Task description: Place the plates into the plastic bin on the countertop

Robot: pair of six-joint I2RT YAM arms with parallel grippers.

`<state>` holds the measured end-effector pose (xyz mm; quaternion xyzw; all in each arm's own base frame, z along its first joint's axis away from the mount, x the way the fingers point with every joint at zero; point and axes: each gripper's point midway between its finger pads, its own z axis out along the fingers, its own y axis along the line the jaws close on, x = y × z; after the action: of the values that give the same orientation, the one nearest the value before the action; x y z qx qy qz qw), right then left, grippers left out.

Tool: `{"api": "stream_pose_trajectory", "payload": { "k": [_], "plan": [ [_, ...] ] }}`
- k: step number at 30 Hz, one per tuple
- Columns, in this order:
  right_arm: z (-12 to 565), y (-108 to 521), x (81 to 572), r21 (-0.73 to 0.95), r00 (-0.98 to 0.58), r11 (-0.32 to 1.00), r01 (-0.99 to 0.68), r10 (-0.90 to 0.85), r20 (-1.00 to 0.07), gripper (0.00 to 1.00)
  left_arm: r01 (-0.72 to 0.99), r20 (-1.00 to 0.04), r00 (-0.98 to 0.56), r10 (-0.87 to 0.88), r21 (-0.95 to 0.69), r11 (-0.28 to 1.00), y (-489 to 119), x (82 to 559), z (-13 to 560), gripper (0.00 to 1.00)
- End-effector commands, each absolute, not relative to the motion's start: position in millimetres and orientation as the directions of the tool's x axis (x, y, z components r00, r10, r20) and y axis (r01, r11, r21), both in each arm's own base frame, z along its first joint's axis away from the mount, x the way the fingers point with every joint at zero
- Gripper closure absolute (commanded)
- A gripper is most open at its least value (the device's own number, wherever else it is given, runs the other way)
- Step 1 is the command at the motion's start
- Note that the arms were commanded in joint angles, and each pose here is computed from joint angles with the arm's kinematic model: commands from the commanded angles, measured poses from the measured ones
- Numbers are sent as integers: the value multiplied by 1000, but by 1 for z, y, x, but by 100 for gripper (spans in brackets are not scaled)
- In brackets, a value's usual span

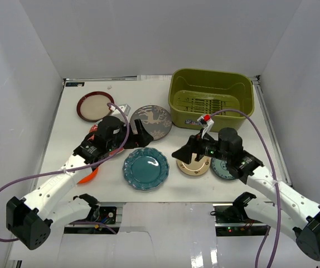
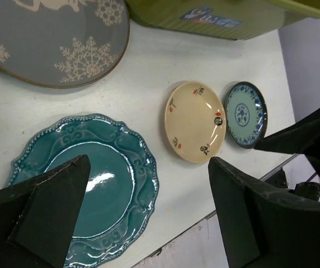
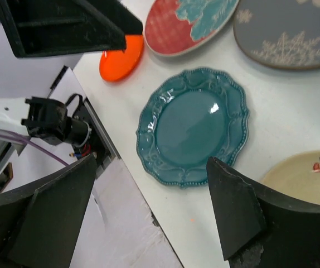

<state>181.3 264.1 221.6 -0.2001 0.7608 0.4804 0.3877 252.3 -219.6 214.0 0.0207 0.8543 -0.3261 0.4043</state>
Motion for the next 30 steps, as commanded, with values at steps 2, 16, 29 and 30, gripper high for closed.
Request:
{"api": "stream_pose_trajectory", "payload": {
  "k": [2,16,29,30],
  "plan": [
    [218,278,176,590,-600,412,-694,121,-790,14,268,-646,-732,-215,-564,781,-229,251,197,2],
    [187,282,162,637,-648,394,-663,124,-751,20,-88,-611,-684,-399,-475,876,-135,320,188,2],
    [171,285,152,624,-654,368,-689,56,-755,22,-454,-593,-423,-685,-516,727,42,327,138,9],
    [170,284,152,623,-654,369,-690,51,-755,23,-438,-603,-411,-684,-527,728,47,332,136,9]
  ]
}}
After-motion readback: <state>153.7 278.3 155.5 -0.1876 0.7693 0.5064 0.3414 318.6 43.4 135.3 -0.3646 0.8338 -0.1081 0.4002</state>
